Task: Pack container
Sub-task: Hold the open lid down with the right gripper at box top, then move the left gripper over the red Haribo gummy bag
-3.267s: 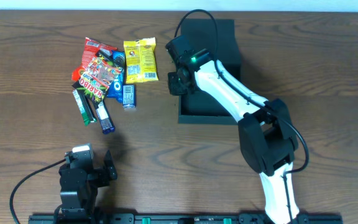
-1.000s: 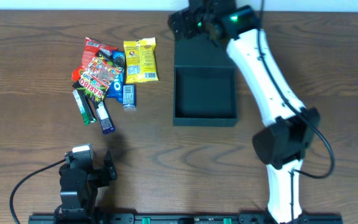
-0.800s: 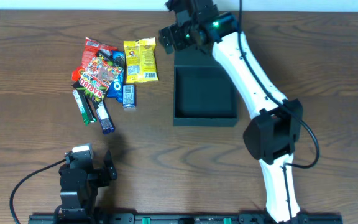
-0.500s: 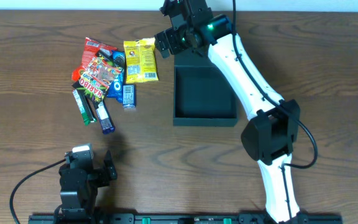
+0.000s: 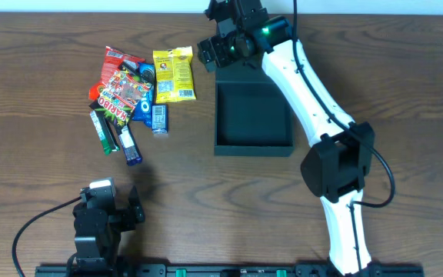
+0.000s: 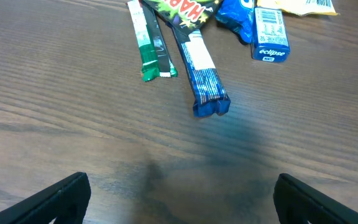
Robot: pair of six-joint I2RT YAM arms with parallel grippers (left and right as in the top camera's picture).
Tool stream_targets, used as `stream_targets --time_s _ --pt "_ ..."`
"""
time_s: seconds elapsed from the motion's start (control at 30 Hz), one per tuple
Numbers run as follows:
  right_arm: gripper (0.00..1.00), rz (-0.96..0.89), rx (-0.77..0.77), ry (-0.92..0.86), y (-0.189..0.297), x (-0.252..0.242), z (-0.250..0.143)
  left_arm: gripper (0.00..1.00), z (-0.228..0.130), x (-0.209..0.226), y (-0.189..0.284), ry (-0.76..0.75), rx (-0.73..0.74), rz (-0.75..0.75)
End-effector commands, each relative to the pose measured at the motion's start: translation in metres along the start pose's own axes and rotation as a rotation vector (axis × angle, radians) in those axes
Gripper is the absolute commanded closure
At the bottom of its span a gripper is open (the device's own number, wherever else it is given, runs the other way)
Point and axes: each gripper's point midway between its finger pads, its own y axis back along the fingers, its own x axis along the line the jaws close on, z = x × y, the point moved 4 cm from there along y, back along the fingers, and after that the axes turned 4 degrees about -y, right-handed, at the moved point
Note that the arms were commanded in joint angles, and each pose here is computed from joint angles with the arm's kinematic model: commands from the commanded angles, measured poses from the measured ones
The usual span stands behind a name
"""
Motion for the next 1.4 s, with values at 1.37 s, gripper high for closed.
stream_targets --time_s 1.37 --pt "0.04 -0.051 -0.049 -0.152 0.056 -0.085 0.01 0.05 0.228 -0.04 -0.088 -0.313 0.161 -0.256"
